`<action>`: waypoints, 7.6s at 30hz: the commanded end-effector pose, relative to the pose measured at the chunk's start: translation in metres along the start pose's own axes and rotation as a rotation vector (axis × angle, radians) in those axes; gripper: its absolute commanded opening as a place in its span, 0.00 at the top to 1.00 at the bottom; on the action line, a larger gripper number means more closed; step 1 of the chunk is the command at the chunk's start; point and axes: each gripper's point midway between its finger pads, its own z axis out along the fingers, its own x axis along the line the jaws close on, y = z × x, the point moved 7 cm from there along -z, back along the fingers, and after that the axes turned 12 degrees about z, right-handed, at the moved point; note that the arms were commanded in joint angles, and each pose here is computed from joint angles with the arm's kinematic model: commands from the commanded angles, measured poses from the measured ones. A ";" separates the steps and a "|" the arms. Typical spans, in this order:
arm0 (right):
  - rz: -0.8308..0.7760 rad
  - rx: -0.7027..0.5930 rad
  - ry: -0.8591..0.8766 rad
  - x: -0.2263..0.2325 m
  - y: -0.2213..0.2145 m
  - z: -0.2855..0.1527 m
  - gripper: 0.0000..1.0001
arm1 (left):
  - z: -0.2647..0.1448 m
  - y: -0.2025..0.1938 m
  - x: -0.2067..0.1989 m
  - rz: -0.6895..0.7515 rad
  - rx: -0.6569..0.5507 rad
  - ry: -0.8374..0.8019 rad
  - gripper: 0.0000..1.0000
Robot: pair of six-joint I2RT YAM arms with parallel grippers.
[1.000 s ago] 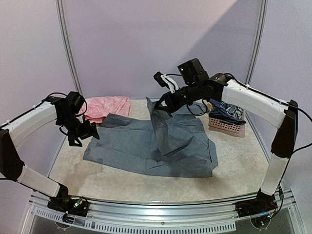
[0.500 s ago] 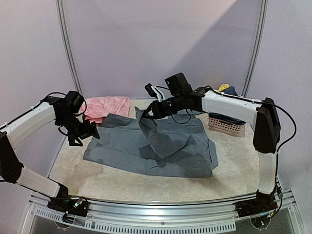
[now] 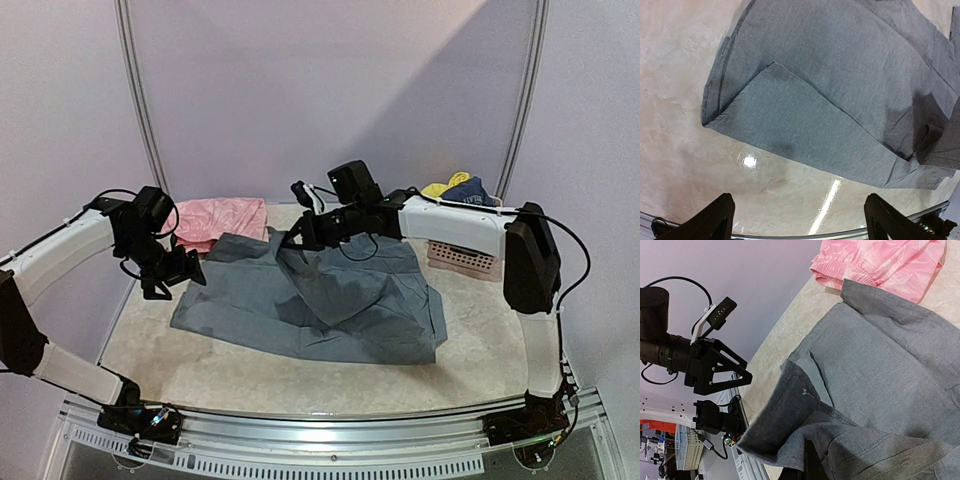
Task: Fold and stack the mixed laundry pile
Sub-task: Fold the crumpled shirt at the center of the board, then adjust the 1/3-folded shirt at the center of the board.
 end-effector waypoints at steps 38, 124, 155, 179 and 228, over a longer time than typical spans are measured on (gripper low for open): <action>0.122 -0.160 -0.433 -0.068 0.034 -0.112 0.37 | 0.035 0.042 -0.108 0.191 0.069 -0.172 0.28; 0.186 0.415 -0.615 -0.186 -0.206 -0.150 0.93 | 0.175 -0.023 -0.240 0.917 0.264 0.206 1.00; 0.255 0.486 -0.695 -0.200 -0.213 -0.148 0.95 | 0.036 0.024 -0.113 1.051 -0.003 0.517 1.00; 0.149 0.244 -0.536 -0.130 -0.187 -0.197 0.77 | -0.002 0.000 -0.071 1.153 -0.248 0.570 0.97; 0.112 0.107 -0.454 -0.093 -0.117 -0.187 0.75 | 0.110 -0.074 -0.003 0.185 0.120 0.082 0.41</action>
